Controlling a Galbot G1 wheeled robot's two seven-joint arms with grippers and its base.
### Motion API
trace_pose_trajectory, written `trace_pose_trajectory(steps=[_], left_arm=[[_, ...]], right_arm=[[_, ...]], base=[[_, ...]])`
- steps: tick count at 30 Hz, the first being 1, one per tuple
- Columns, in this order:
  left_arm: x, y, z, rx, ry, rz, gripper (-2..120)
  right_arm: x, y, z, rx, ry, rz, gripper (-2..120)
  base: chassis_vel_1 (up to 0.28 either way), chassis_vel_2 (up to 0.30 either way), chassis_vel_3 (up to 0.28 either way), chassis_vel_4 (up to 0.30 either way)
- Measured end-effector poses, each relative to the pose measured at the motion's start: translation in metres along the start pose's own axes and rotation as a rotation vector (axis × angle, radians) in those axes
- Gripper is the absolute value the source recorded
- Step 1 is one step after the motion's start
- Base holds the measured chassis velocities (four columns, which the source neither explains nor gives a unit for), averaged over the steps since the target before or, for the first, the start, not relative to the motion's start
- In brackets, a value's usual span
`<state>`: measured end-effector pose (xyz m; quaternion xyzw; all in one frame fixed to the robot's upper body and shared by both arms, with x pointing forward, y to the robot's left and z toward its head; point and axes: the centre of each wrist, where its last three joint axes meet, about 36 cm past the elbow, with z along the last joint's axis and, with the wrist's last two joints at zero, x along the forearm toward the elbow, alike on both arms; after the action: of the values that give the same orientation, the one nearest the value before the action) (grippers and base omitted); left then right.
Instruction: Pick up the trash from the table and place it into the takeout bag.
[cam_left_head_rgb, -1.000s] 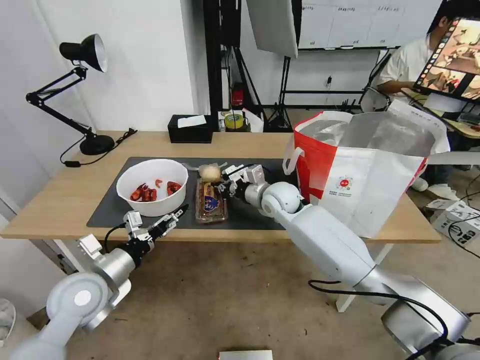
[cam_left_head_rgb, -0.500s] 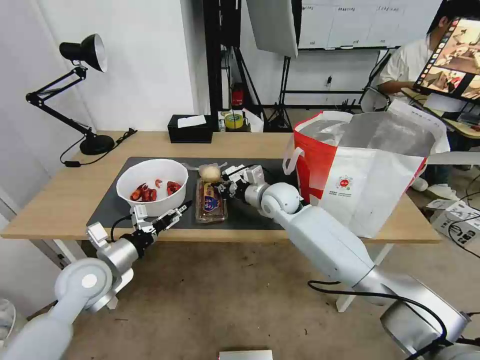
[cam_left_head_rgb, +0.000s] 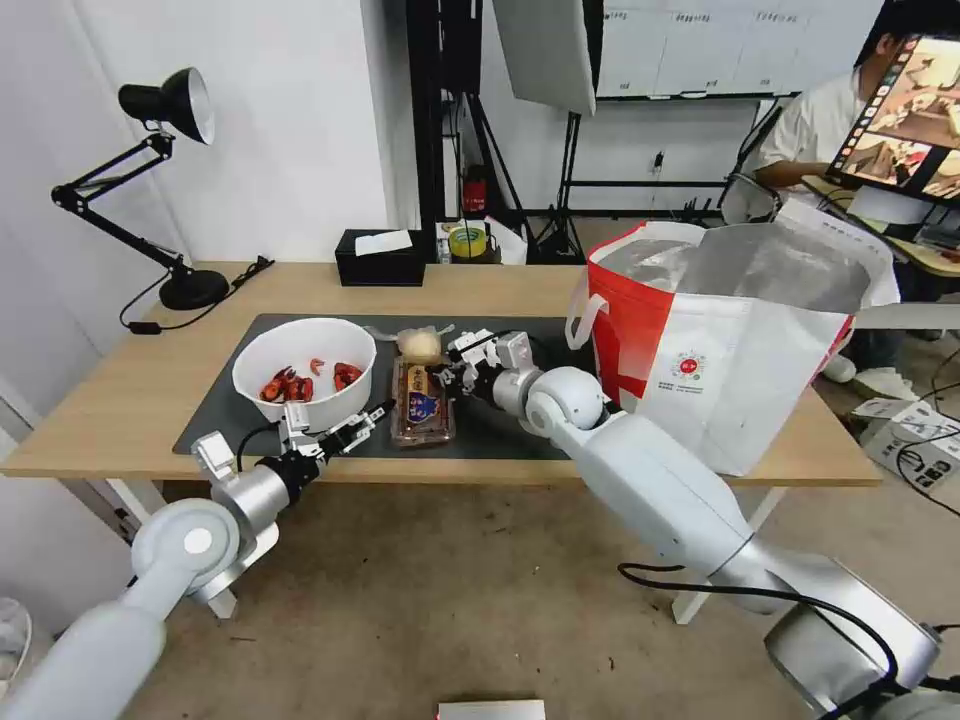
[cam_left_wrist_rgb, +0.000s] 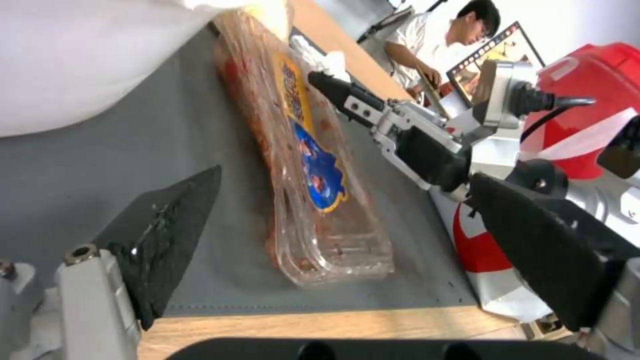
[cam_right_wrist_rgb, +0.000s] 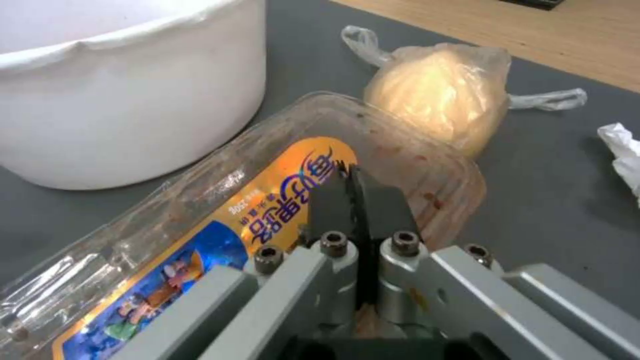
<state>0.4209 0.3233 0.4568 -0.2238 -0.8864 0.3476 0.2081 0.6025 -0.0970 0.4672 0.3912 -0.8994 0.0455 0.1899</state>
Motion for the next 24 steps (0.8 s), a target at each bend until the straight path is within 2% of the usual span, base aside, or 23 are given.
trace_pose_trajectory(steps=[12, 24], left_arm=[[-0.012, 0.001, 0.001, -0.028, 0.033, -0.017, 100], [-0.028, 0.004, -0.001, -0.036, 0.055, -0.066, 100]], right_arm=[[0.002, -0.001, 0.002, -0.002, -0.002, 0.003, 0], [0.005, -0.004, 0.007, -0.01, -0.003, 0.012, 0]], base=[[0.0, 0.0, 0.0, 0.0], [0.0, 0.0, 0.0, 0.0]])
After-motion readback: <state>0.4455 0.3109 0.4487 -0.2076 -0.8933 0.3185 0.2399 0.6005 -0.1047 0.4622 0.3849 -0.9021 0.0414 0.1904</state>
